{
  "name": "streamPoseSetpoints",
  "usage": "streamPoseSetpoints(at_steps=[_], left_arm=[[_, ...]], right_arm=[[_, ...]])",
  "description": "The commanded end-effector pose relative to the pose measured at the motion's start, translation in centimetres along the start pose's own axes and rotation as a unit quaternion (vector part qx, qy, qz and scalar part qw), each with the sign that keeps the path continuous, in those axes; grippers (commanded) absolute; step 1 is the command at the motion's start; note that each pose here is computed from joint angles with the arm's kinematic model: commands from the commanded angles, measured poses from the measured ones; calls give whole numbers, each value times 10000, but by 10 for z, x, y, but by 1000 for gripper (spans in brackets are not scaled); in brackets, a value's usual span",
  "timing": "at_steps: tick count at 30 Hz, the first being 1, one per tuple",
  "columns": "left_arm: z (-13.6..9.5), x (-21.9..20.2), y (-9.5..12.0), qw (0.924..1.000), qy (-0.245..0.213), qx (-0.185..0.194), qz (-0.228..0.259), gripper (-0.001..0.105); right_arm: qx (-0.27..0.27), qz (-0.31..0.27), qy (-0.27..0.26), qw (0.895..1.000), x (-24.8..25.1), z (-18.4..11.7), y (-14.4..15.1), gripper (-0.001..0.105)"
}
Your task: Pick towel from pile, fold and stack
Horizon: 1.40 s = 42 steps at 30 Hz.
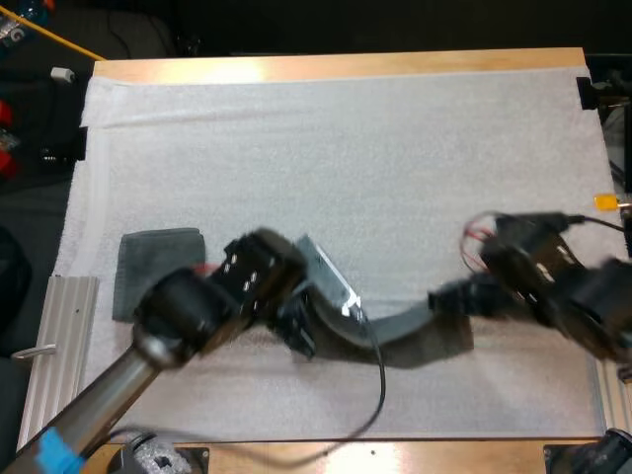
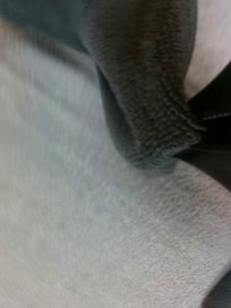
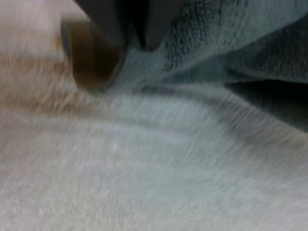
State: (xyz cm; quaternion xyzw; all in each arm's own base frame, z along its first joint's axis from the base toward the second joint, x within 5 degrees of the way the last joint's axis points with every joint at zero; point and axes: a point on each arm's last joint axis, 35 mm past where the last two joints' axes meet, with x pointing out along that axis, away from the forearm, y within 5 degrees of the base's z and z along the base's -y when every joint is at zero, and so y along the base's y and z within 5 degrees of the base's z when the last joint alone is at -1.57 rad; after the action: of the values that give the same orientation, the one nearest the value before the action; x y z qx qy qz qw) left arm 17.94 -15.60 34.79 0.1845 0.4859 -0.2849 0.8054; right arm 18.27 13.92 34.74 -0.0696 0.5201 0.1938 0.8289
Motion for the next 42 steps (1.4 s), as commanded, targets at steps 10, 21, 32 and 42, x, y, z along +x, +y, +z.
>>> streamPoseSetpoints(at_steps=[10,21,32,42], left_arm=[[36,79,63,9964,-190,-623,-546,0],[40,151,114,9913,-193,-1196,-513,0],[49,170,137,9885,-783,-1259,-293,0],[49,182,140,9859,-713,-1480,-304,64]], right_arm=[[939,10,-21,9956,91,54,-55,0],[2363,298,-99,9712,154,70,-108,0],[3093,879,-577,9451,189,86,-120,0],[3007,1620,-1270,9312,198,105,-120,67]])
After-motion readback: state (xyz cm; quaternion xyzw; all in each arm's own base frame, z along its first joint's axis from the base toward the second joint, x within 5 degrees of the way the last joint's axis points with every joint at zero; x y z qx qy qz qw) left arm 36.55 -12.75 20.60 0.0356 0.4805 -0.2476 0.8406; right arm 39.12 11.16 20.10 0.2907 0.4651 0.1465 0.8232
